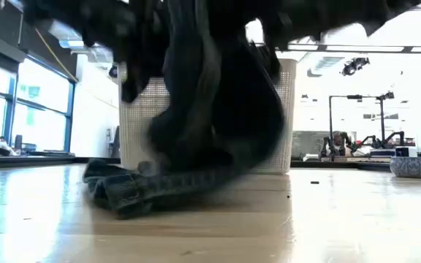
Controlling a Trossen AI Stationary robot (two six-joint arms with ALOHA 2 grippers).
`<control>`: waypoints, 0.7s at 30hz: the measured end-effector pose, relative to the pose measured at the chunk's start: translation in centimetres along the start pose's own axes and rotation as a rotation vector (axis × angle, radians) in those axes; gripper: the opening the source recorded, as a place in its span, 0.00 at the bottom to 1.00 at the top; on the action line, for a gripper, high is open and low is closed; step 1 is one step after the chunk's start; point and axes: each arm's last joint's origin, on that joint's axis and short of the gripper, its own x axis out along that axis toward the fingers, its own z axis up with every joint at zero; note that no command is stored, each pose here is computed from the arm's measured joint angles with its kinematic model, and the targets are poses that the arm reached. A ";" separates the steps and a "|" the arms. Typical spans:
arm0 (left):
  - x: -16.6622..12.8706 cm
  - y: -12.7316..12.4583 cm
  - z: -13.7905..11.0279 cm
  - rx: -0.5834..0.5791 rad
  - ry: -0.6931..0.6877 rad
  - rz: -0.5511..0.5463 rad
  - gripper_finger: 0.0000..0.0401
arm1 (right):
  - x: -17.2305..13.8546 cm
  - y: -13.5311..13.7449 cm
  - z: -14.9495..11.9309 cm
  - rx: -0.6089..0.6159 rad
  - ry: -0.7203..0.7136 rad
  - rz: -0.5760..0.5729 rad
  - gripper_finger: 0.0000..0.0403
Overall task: Sort clothes
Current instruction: Put the dark blue pants into the white laundry bin
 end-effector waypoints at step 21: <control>-21.7 -2.8 19.9 0.283 -0.661 0.060 0.00 | -0.4 1.1 30.5 -0.304 -0.497 0.151 0.59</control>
